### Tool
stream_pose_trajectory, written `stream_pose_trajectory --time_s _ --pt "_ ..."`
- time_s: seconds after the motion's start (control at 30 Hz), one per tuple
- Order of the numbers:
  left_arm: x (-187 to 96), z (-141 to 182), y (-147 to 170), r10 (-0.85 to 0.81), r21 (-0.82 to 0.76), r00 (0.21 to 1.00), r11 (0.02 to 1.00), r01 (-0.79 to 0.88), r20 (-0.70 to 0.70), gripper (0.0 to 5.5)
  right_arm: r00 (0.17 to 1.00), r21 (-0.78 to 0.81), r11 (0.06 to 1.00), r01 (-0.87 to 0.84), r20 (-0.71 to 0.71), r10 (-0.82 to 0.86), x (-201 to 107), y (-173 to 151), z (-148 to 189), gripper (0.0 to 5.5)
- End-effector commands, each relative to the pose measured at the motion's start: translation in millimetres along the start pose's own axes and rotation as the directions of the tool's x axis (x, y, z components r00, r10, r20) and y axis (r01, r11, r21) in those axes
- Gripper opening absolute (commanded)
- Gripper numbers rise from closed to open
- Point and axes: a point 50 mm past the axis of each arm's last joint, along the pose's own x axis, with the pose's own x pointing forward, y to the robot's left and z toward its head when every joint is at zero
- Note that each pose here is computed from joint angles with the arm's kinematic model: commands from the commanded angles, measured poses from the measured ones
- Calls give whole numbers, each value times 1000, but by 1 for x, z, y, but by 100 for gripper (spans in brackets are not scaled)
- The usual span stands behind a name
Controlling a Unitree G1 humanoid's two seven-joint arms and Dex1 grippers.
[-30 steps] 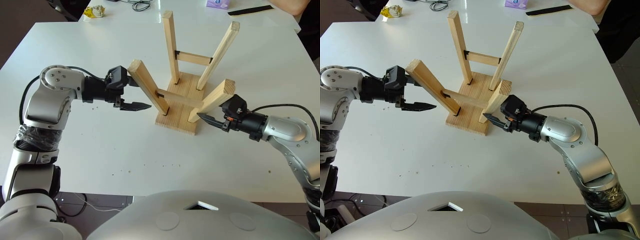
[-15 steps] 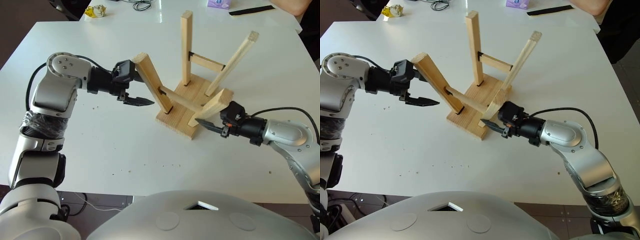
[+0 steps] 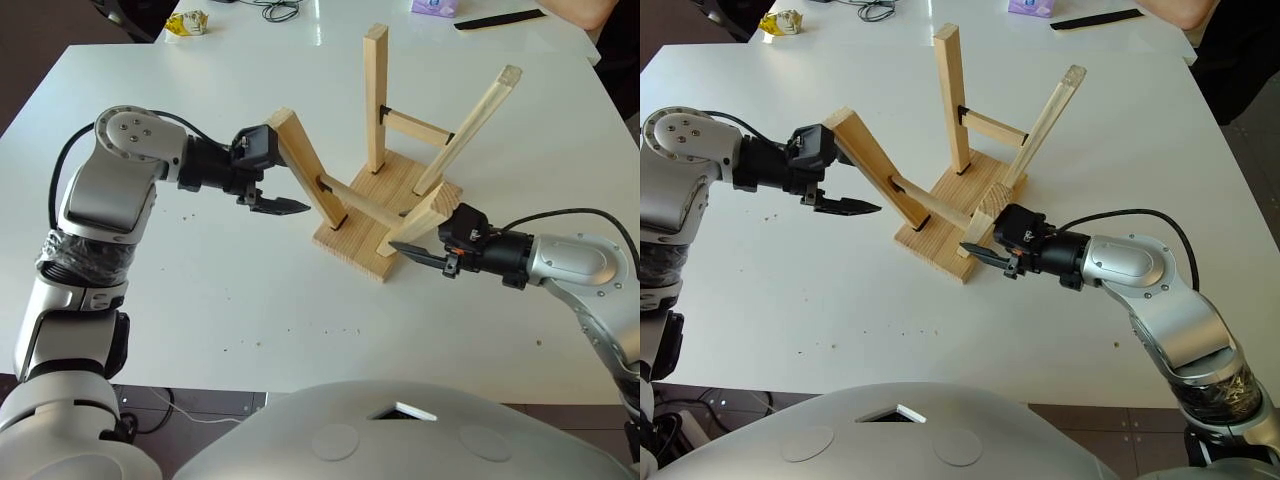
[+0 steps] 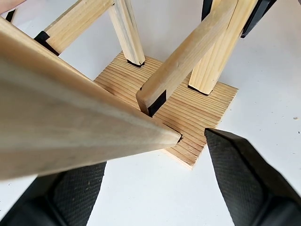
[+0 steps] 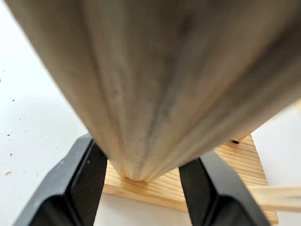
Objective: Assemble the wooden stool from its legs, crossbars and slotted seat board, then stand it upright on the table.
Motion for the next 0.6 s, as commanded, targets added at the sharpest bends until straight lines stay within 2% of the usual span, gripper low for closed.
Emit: stream_pose_trajectory --time_s 0.03,0.3,0.6 --pt "43 70 -27 -305 298 930 925 238 205 357 996 -28 996 -90 -8 90 10 1 5 215" --pt "60 86 -26 -322 319 920 916 243 225 357 993 -34 992 -121 -8 120 18 0 2 215" --pt "49 83 -27 -286 298 929 931 211 235 357 997 29 998 -49 -52 51 4 -5 -16 215"
